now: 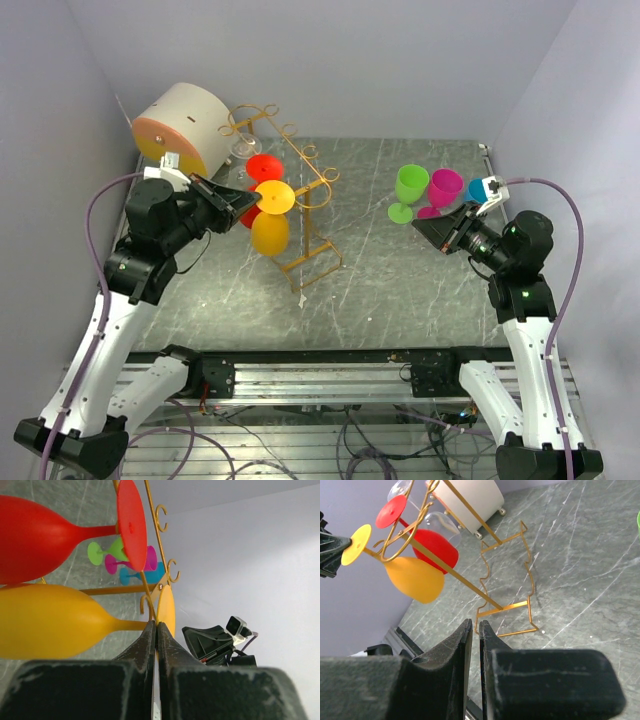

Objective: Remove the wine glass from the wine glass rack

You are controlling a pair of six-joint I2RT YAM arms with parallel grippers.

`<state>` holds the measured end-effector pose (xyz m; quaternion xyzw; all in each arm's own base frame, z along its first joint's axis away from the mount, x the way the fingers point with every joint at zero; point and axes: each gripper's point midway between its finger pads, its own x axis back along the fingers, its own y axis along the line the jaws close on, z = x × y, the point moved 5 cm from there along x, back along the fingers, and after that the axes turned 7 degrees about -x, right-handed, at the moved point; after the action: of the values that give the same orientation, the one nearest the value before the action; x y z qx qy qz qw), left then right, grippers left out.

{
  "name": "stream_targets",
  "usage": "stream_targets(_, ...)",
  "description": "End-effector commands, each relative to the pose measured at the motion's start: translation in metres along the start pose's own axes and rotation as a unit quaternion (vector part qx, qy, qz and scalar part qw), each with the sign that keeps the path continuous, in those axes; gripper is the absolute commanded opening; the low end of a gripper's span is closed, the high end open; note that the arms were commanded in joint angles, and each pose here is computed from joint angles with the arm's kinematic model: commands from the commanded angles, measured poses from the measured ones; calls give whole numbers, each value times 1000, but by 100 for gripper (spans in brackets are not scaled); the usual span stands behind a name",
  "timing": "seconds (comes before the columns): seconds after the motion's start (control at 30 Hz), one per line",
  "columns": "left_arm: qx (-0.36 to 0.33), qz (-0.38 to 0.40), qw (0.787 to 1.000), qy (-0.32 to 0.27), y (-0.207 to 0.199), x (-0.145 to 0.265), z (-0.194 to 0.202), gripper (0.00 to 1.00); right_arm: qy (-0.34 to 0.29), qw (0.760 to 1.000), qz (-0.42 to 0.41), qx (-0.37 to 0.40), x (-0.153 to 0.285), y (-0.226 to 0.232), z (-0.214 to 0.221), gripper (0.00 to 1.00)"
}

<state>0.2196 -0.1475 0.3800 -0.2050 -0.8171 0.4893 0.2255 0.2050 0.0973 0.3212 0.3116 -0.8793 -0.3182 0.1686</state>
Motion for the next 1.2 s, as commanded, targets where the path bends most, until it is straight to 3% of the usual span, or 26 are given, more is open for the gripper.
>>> stream_targets(0.0,-36,-17,998,-41,-6,14,-11,7,-2,1000,-18,5,0,6,0,11)
stream_targets(0.27,-24,-2,999,-39,-7,17,-7,7,4,1000,-12,9,1,4,2,12)
stream_targets(0.37,-14,44,998,-33,-15,23,-2,7,12,999,-32,5,2,9,3,13)
stream_targets(0.67,14,184,982,-48,-49,71,7,7,57,980,-189,5,14,60,-3,23)
stream_targets(0.87,15,277,959,-57,-74,102,9,7,56,961,-269,10,27,97,-15,38)
stream_targets(1.17,-5,416,909,-26,-115,129,11,7,85,922,-378,23,7,141,-25,51)
